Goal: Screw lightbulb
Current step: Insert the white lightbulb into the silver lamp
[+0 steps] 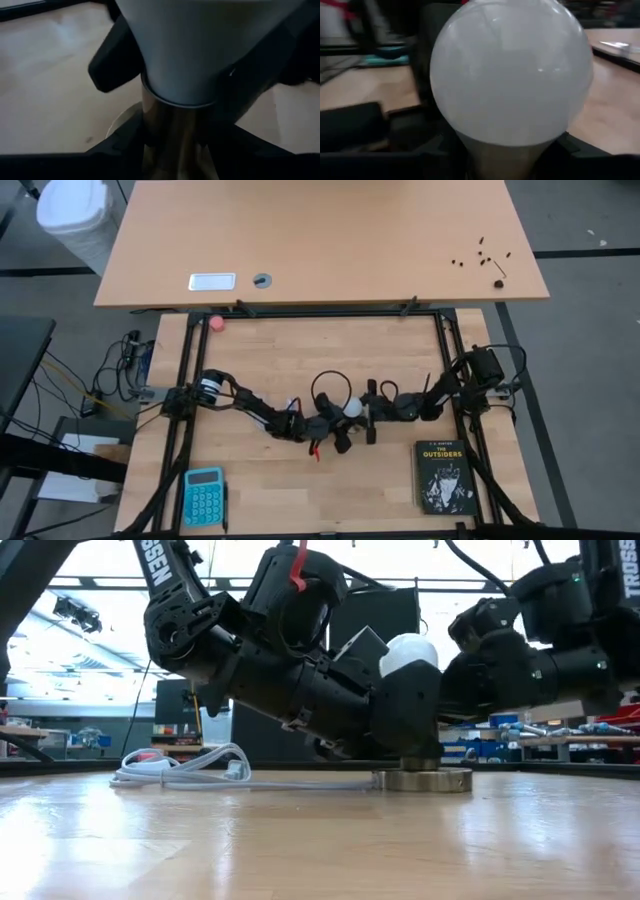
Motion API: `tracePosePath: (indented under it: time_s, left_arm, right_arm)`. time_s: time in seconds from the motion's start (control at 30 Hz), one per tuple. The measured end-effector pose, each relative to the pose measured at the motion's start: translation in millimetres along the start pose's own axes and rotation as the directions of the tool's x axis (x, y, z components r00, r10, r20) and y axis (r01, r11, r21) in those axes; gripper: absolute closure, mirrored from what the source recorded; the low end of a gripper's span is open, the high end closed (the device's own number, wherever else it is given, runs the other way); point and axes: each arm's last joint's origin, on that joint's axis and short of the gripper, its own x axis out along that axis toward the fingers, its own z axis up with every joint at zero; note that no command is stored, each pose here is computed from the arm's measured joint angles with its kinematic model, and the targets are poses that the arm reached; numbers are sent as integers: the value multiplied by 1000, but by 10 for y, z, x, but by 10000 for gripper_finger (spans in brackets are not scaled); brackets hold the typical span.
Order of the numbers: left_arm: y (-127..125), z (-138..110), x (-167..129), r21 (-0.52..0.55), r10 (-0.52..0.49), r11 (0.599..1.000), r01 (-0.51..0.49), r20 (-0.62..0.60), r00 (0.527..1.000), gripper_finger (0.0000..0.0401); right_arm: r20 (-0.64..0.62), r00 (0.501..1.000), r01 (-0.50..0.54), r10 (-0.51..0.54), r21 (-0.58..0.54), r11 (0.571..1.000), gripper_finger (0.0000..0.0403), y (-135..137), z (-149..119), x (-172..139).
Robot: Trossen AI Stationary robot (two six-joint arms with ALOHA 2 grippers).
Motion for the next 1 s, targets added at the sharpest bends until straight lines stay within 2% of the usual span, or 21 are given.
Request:
tracePosePath:
  time_s: [0.17,0.3,0.5,0.63,0.73,0.87,1.0]
  left_arm:
    - [11,3,11,3,9,1000,-9,-4,1000,217]
    - [21,3,15,4,24,1000,-24,-1,1000,217]
    - [25,0,13,6,36,999,-36,1,999,217]
    - [25,0,13,7,37,999,-37,1,999,217]
    - [24,-1,12,6,37,999,-37,1,999,217]
    - [8,-4,7,12,21,1000,-21,-4,1000,217]
    - [-4,-3,6,15,3,1000,-2,-9,1000,217]
  right_arm:
    - [28,987,158,-159,49,986,224,101,21,-1]
    - [24,959,282,-283,35,959,224,190,38,44]
    - [3,930,368,-368,3,930,224,294,64,132]
    - [5,931,364,-364,-3,931,223,304,65,128]
    - [4,947,321,-321,-6,947,211,287,60,120]
    - [16,982,186,-186,23,982,170,231,46,77]
    - [33,995,86,-89,72,994,118,168,21,-16]
